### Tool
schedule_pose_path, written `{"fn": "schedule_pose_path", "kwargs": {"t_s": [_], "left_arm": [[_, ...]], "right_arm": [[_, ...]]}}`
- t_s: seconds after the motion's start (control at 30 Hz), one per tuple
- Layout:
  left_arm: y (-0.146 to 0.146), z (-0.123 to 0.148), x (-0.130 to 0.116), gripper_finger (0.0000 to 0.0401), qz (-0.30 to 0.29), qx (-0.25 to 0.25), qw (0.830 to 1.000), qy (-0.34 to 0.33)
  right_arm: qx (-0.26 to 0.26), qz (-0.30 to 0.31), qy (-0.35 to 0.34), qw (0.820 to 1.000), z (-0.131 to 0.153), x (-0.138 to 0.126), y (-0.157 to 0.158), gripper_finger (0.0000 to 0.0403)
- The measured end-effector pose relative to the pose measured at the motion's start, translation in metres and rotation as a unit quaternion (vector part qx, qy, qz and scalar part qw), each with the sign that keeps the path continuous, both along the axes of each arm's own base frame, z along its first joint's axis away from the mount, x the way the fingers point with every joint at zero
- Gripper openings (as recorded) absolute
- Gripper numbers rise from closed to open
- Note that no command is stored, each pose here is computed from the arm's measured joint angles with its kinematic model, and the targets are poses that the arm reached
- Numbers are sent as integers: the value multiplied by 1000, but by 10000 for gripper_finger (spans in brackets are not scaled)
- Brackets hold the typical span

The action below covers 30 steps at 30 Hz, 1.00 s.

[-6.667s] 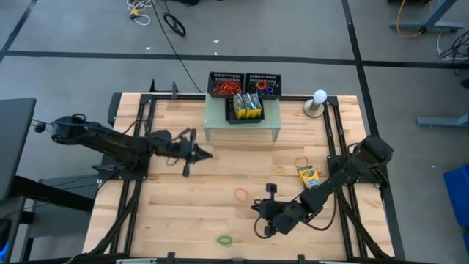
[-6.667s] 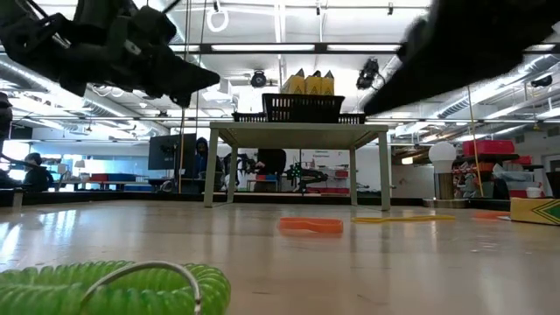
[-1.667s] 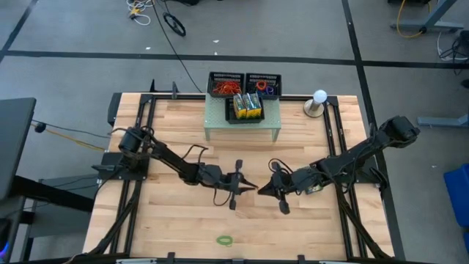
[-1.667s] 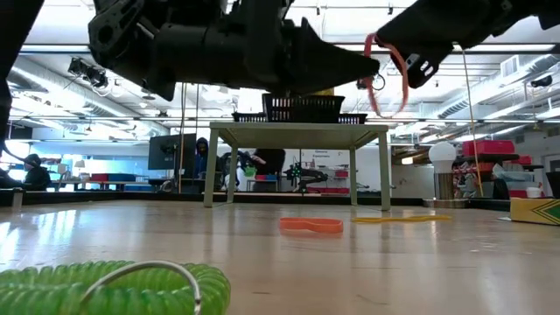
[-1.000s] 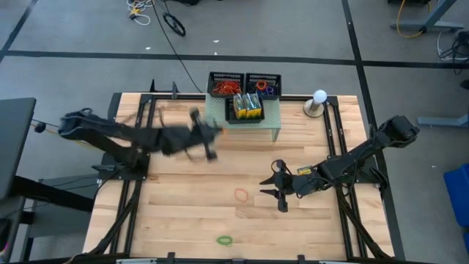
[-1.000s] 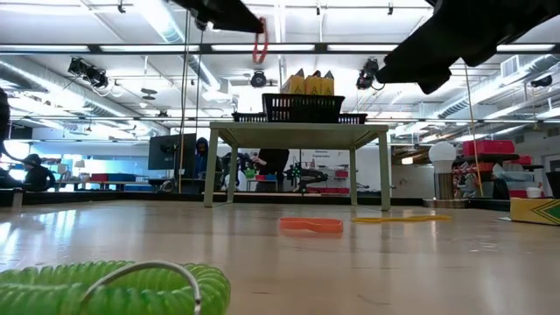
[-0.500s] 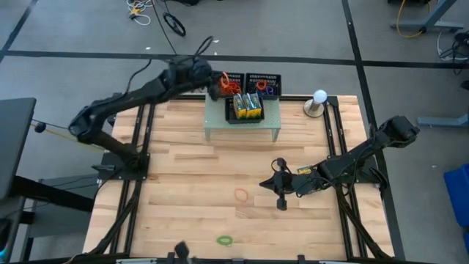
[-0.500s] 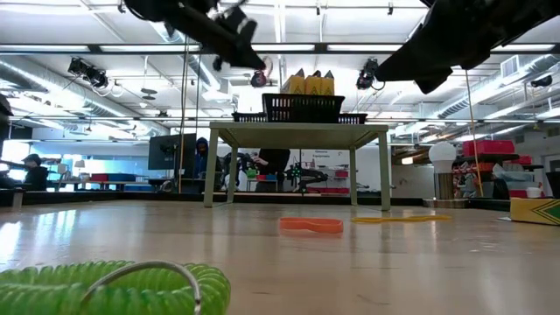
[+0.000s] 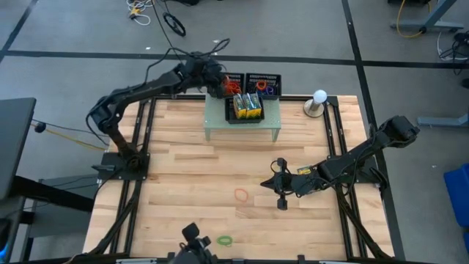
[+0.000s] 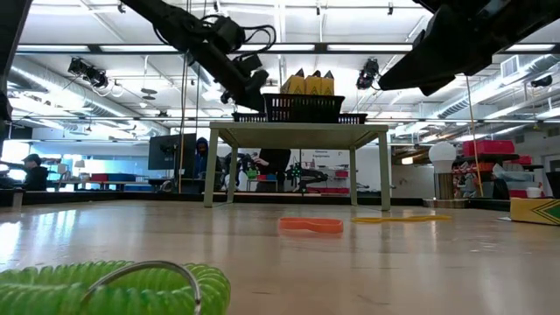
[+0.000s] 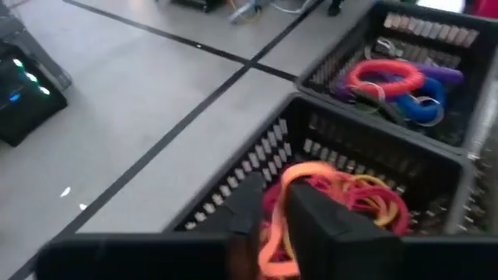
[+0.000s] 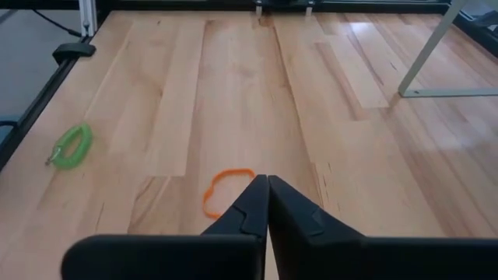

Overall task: Pick & Place Office Desk Supplies
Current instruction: Put the orange rubberband into the top left black bin, then put the yellow crayon box into the bottom black bin

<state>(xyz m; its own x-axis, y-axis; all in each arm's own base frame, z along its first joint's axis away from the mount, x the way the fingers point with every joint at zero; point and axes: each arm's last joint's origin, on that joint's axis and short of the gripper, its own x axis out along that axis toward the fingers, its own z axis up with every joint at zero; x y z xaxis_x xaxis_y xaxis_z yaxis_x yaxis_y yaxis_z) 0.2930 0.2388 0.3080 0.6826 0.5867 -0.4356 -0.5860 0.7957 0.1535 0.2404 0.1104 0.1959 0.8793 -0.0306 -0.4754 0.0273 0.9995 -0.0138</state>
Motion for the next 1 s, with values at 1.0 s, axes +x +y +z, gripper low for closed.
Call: {"fn": "schedule_pose_path", "kwargs": {"t_s": [1.0], "left_arm": [[-8,24,-22,107,70,-44,995,50]], "right_arm": [[11,-17,2,1000,0,5,-12,23]]}}
